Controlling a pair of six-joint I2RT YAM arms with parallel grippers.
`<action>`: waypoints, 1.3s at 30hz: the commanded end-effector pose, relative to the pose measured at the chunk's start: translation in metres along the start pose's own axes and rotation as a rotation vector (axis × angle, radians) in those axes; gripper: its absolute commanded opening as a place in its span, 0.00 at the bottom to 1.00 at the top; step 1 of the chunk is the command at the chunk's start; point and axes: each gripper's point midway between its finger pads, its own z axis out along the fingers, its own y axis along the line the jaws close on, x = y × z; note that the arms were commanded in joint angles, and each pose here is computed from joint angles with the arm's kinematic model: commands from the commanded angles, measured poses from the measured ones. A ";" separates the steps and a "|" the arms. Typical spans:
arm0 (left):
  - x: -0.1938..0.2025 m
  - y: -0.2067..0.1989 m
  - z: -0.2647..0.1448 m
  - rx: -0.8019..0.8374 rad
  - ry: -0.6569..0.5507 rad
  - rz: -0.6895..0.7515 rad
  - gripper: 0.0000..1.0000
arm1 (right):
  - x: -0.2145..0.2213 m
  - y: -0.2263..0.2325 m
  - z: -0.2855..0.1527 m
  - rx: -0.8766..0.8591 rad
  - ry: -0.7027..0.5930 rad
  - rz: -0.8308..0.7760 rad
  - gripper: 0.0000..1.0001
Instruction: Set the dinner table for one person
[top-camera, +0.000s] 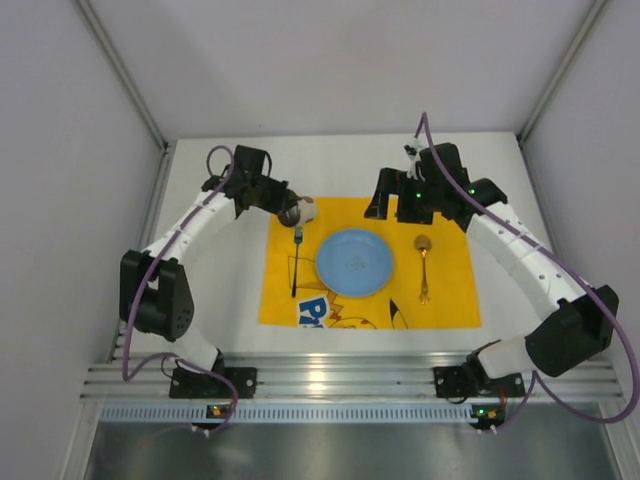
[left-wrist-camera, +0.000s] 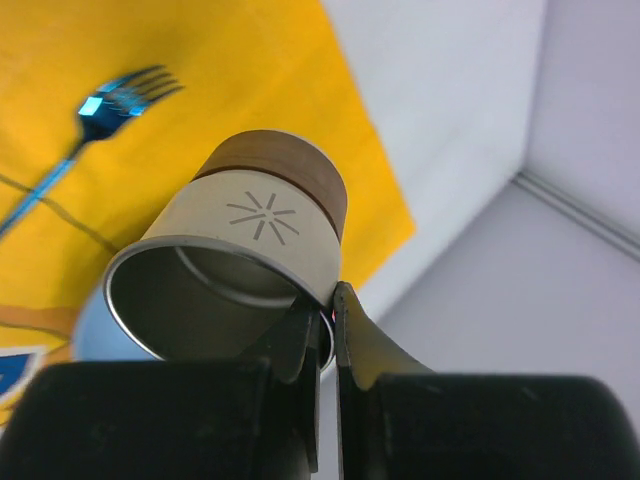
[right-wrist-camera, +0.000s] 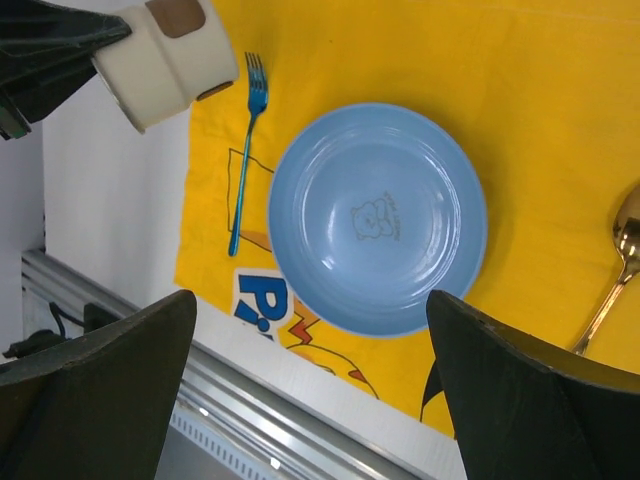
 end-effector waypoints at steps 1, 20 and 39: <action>0.017 -0.092 -0.014 0.326 0.086 -0.191 0.00 | -0.021 0.009 -0.004 0.023 -0.085 0.022 1.00; 0.116 -0.182 -0.026 0.457 0.307 -0.377 0.00 | -0.091 0.025 -0.015 0.362 -0.396 -0.141 0.95; 0.164 -0.174 -0.058 0.405 0.441 -0.296 0.00 | -0.116 0.002 -0.030 0.689 -0.533 -0.249 0.31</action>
